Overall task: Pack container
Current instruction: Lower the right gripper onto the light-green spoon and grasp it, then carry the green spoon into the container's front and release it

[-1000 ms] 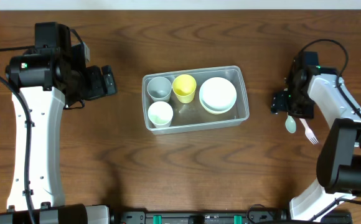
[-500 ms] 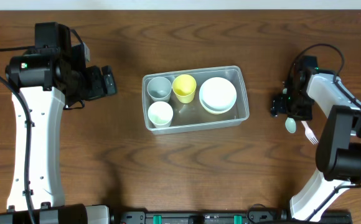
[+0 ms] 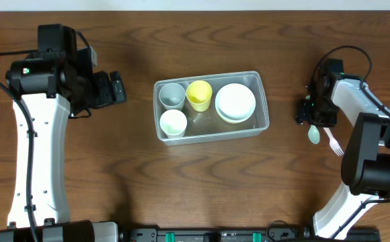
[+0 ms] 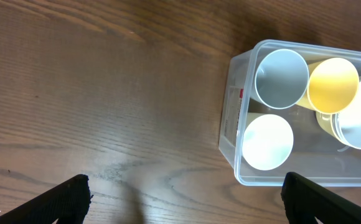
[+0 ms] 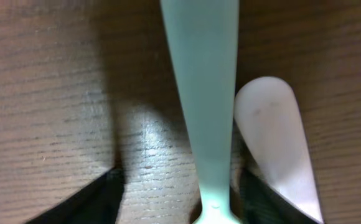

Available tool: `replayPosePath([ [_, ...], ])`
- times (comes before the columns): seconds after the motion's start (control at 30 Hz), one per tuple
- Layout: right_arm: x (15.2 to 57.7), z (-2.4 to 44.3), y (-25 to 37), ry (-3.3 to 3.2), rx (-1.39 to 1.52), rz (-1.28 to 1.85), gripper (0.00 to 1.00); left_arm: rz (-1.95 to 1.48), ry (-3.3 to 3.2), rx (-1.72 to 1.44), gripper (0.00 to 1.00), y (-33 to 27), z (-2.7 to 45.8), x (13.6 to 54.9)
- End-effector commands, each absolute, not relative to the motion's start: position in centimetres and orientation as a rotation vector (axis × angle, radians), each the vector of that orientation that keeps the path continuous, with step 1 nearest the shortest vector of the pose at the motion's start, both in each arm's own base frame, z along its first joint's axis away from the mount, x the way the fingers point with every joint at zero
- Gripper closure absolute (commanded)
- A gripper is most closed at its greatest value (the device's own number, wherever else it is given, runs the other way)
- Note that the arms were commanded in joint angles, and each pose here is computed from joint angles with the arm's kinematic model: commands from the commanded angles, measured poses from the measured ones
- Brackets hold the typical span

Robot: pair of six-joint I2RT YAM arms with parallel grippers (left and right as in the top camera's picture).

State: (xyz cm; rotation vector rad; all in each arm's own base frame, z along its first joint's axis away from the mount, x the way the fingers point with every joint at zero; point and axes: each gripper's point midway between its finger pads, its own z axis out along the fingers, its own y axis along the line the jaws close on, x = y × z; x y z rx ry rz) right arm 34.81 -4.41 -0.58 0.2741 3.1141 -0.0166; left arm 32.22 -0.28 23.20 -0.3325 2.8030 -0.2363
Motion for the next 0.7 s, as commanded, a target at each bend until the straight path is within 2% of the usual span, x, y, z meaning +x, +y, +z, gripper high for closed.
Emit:
replayPosePath([
  [0.0, 33.94, -2.50, -4.19, 3.166, 0.289, 0.028, 0.53, -0.229, 2.806, -0.307, 0.02, -0.30, 23.22, 31.94],
  [0.1, 33.94, -2.50, -4.19, 3.166, 0.289, 0.028, 0.64, -0.229, 2.806, -0.307, 0.02, -0.30, 23.22, 31.94],
  [0.67, 33.95, -2.44, -4.17, 3.165, 0.290, 0.029, 0.92, -0.225, 2.806, -0.308, 0.02, -0.24, 23.22, 31.94],
])
